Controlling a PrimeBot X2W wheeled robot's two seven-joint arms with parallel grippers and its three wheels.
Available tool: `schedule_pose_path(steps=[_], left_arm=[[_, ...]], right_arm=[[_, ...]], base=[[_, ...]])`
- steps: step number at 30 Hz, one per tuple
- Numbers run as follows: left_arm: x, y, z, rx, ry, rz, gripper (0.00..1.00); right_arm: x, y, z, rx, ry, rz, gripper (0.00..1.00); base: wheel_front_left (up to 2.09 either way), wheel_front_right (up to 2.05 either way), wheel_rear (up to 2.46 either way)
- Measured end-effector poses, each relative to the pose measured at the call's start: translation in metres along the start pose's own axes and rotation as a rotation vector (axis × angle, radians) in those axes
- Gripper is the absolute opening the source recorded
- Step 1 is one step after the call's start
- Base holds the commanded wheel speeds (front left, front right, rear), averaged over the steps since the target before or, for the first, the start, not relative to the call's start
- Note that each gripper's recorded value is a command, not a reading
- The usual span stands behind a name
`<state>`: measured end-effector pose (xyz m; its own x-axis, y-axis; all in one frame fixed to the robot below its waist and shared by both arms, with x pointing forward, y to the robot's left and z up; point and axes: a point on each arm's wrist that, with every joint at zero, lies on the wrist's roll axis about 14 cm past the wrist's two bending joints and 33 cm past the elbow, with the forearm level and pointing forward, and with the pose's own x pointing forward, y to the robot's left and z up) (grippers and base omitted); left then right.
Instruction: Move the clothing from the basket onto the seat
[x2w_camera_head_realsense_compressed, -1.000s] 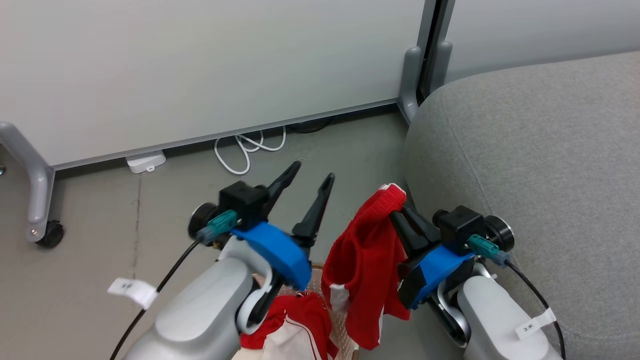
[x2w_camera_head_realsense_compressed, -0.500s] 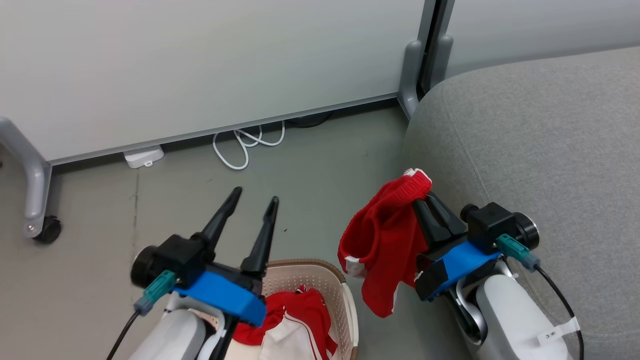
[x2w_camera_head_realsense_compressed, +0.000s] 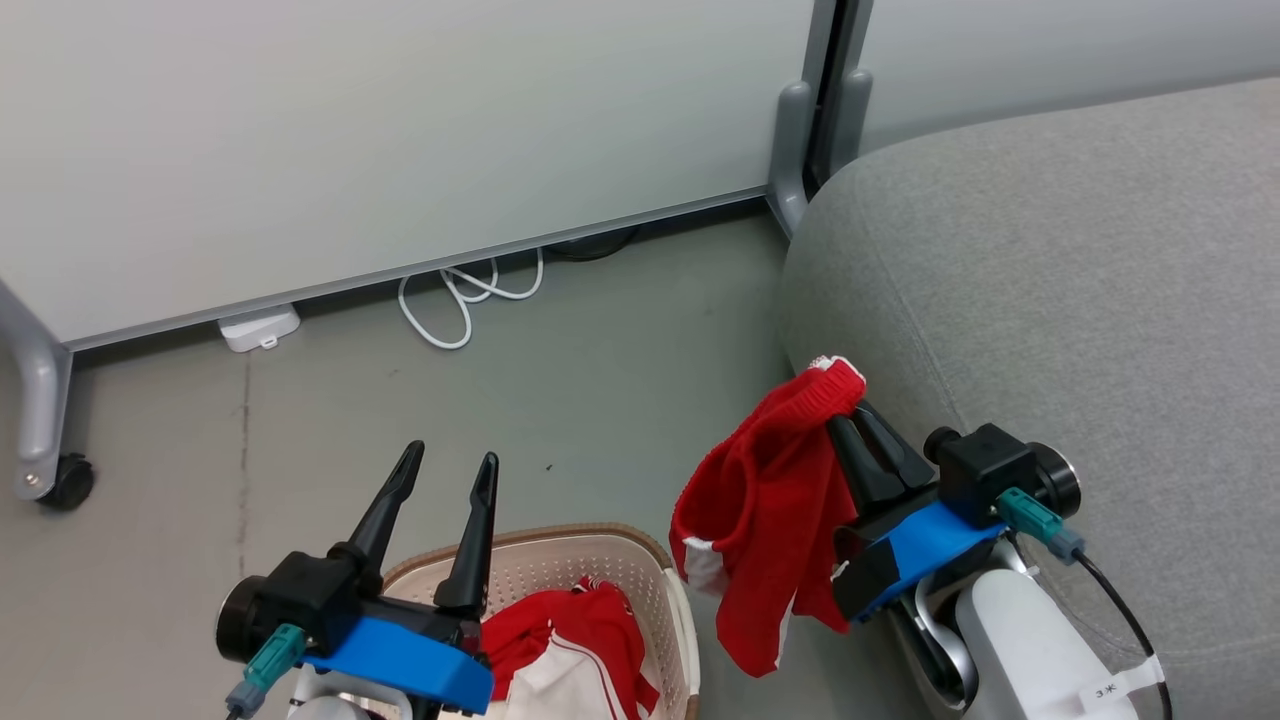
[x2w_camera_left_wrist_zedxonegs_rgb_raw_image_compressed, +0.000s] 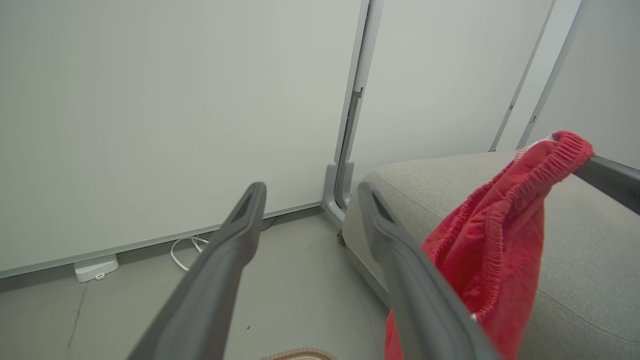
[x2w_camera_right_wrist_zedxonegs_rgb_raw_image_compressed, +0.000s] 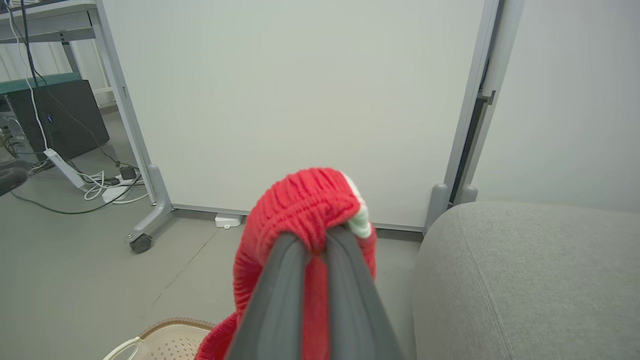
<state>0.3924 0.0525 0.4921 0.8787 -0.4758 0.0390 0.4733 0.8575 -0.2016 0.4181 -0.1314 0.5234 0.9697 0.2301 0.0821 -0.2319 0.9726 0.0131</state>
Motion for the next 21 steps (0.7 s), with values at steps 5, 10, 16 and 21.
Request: schedule_pose_path(steps=[5, 10, 16, 21], left_arm=[[0.005, -0.009, -0.005, -0.003, 0.009, -0.031, 1.0], [0.016, -0.024, -0.01, -0.009, 0.019, -0.087, 1.0], [0.031, -0.048, -0.022, -0.013, 0.047, -0.175, 1.0], [0.045, -0.067, -0.03, -0.022, 0.063, -0.242, 1.0]], right_arm=[[-0.006, -0.009, 0.004, 0.004, -0.01, -0.028, 0.0], [-0.016, -0.023, 0.008, 0.003, -0.02, -0.071, 0.0], [-0.034, -0.045, 0.011, -0.002, -0.022, -0.144, 0.0], [-0.048, -0.062, 0.008, -0.009, -0.009, -0.203, 0.0]], base=[[0.0, 0.0, 0.0], [0.0, 0.0, 0.0], [0.0, 0.0, 0.0], [0.0, 0.0, 0.0]])
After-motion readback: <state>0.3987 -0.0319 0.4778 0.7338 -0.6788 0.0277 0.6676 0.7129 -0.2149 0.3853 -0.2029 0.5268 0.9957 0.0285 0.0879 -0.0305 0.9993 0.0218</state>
